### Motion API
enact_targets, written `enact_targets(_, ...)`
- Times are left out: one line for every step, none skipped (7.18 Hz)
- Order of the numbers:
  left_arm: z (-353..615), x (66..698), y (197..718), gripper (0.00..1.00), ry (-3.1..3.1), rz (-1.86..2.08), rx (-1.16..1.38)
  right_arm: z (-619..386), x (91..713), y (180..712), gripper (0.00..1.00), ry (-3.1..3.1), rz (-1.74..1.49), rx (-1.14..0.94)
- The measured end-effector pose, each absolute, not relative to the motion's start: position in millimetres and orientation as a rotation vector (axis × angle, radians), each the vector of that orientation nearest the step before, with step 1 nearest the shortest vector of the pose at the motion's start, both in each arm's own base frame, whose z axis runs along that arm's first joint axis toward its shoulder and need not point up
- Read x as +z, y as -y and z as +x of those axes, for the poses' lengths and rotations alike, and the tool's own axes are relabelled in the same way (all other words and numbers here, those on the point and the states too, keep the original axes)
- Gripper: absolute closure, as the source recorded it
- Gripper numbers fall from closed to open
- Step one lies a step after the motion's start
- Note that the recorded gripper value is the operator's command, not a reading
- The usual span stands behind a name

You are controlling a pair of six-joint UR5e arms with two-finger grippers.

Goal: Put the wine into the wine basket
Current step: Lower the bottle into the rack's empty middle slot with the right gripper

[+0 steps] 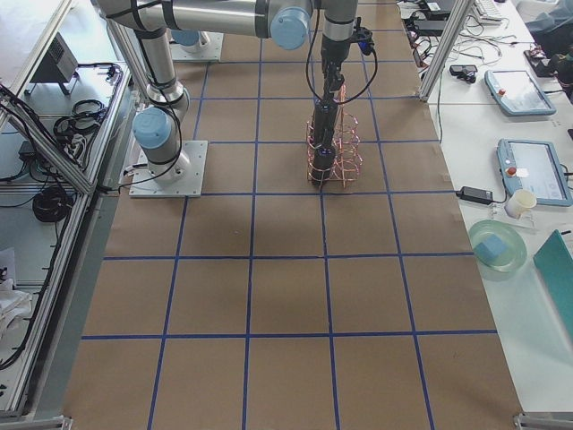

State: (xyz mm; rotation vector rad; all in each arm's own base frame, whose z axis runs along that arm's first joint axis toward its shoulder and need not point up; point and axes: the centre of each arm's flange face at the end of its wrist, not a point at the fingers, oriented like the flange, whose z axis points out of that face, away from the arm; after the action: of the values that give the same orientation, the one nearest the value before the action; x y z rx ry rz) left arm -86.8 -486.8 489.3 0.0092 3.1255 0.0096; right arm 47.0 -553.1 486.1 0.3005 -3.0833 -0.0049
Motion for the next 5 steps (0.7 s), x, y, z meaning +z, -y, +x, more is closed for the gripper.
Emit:
enact_targets(-86.6, 489.4, 486.8, 0.0, -3.126, 0.01, 0.009, 47.0, 484.9, 553.4, 1.0, 3.084, 0.301, -0.004)
enact_targets(-86.7, 489.4, 486.9, 0.0, -3.127, 0.01, 0.009, 47.0, 483.7, 554.2, 1.0, 3.084, 0.299, -0.003)
enact_targets(-86.9, 489.4, 486.9, 0.0, -3.13, 0.007, 0.008, 46.7, 480.5, 555.8, 1.0, 3.085, 0.3, -0.009)
enact_targets(-87.2, 489.4, 486.9, 0.0, -3.131, 0.005, 0.008, 46.5, 475.6, 557.4, 1.0, 3.087, 0.303, -0.021)
enact_targets(-87.5, 489.3, 486.8, 0.0, -3.131, 0.004, 0.008, 46.5, 471.2, 557.8, 1.0, 3.089, 0.302, -0.028)
